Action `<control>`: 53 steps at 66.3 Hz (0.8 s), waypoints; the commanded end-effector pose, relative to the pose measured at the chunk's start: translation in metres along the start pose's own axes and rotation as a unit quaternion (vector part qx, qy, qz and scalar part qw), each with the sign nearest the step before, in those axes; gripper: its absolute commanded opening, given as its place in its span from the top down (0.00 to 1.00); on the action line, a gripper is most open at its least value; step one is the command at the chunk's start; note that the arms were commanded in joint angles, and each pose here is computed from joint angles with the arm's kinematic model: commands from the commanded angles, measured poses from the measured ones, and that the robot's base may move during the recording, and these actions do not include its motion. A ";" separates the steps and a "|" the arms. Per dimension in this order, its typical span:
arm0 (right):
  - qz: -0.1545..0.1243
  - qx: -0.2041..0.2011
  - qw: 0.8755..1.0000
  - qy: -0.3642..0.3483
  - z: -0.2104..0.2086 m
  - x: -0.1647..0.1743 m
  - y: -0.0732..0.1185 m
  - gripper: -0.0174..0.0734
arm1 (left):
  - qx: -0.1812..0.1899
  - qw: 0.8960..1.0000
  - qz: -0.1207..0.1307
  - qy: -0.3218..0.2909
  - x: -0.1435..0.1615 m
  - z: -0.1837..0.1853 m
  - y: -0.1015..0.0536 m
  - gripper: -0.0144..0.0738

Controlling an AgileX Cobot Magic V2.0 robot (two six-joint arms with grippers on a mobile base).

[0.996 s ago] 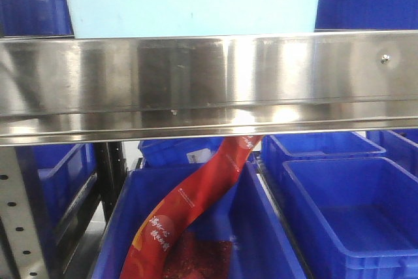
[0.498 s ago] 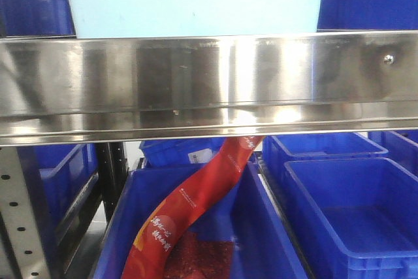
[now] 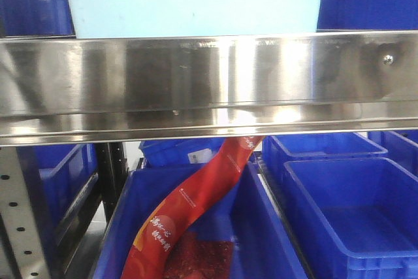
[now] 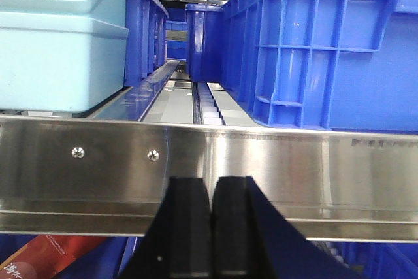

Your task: Move two blue bins to right shelf middle

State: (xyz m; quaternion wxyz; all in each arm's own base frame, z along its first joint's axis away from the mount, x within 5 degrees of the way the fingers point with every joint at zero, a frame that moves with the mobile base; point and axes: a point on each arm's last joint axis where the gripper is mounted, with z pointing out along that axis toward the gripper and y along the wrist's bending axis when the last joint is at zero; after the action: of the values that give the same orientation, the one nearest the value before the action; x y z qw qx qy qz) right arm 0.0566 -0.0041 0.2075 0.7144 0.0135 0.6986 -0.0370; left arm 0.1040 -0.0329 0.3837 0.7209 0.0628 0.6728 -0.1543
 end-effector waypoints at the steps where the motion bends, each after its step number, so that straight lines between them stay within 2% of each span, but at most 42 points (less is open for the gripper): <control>1: 0.004 -0.001 1.000 -0.015 0.000 -0.003 0.000 0.99 | 0.004 1.000 0.003 -0.013 -0.003 -0.002 -0.001 0.96; 11: 0.004 -0.001 1.000 -0.015 0.000 -0.003 0.000 0.99 | 0.004 1.000 0.002 -0.011 -0.002 -0.002 -0.001 0.96; 14: 0.004 -0.001 1.000 -0.015 0.000 -0.003 0.000 0.99 | -0.001 0.999 0.032 -0.011 -0.001 -0.004 0.000 0.96; 16: 0.004 -0.001 1.000 -0.015 0.000 -0.003 0.000 0.99 | -0.008 0.998 0.064 -0.008 0.001 -0.005 0.002 0.96; 17: 0.004 -0.001 1.000 -0.015 0.000 -0.003 0.000 0.99 | -0.011 0.996 0.088 -0.007 0.002 -0.006 0.003 0.96; 19: 0.004 -0.001 1.000 -0.015 0.000 -0.003 0.000 0.99 | -0.014 0.993 0.116 -0.004 0.006 -0.006 0.004 0.96; 22: 0.004 -0.001 1.000 -0.015 0.000 -0.003 0.000 0.99 | -0.020 0.992 0.128 -0.008 0.011 -0.009 0.006 0.96; 29: 0.004 -0.001 1.000 -0.016 0.000 -0.003 0.000 0.99 | -0.041 0.993 0.106 -0.033 0.031 -0.019 0.012 0.96; 33: 0.004 -0.001 1.000 -0.016 0.000 -0.003 0.000 0.99 | -0.059 0.991 0.107 -0.045 0.046 -0.027 0.016 0.96; 39: 0.004 -0.001 1.000 -0.016 0.000 -0.003 0.000 0.99 | -0.092 0.992 0.086 -0.029 0.074 -0.041 0.023 0.96; 42: 0.004 -0.001 1.000 -0.016 0.000 -0.003 0.000 0.99 | -0.104 0.991 0.084 -0.027 0.086 -0.046 0.026 0.96; 53: 0.004 -0.001 1.000 -0.016 0.000 -0.003 0.000 0.99 | -0.133 0.990 0.038 -0.029 0.129 -0.063 0.032 0.96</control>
State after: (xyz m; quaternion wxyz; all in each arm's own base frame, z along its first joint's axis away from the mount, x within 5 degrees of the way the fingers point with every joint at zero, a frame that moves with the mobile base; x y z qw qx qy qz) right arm 0.0566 -0.0041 0.2078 0.7152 0.0134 0.6978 -0.0370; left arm 0.0653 -0.0031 0.2605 0.7398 0.0107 0.6723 -0.0234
